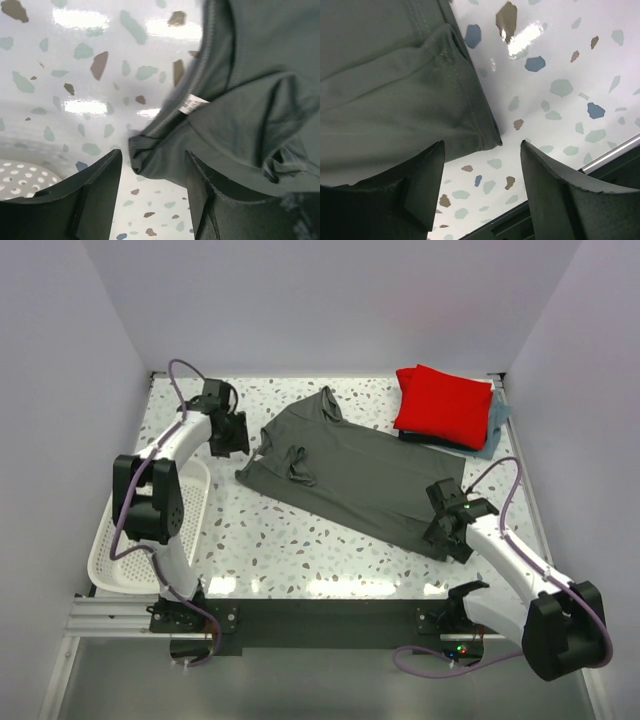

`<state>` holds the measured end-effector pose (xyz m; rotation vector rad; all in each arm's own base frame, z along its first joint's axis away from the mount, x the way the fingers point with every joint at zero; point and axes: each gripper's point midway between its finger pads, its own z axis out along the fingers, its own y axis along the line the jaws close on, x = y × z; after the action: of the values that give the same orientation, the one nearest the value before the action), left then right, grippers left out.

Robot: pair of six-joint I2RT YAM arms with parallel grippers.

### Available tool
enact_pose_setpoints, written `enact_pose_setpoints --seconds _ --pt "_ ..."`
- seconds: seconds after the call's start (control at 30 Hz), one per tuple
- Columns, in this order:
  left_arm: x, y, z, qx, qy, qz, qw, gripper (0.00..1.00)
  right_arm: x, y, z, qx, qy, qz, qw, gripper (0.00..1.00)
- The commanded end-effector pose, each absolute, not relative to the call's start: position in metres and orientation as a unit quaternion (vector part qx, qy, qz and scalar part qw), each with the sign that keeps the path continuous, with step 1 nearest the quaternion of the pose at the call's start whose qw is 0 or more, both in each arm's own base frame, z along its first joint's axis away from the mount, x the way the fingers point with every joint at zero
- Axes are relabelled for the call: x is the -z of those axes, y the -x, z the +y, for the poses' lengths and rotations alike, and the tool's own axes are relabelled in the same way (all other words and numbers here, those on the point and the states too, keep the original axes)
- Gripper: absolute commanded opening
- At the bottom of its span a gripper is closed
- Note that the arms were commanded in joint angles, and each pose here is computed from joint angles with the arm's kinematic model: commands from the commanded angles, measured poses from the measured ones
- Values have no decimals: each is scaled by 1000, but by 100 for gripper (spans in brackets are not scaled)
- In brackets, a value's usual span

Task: Fold and stack the t-shirts
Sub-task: Fold the tshirt

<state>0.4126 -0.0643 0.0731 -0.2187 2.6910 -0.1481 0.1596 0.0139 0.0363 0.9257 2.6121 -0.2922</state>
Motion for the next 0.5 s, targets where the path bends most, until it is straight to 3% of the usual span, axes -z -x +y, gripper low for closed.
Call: enact_pose_setpoints --seconds 0.0,0.17,0.47 --pt "-122 -420 -97 77 43 955 283 58 -59 -177 14 90 -337 911 218 70" --pt "-127 -398 -166 149 -27 948 280 56 -72 -197 28 47 -325 912 244 71" --pt "-86 -379 -208 174 -64 958 220 55 -78 -208 45 20 -306 917 256 71"
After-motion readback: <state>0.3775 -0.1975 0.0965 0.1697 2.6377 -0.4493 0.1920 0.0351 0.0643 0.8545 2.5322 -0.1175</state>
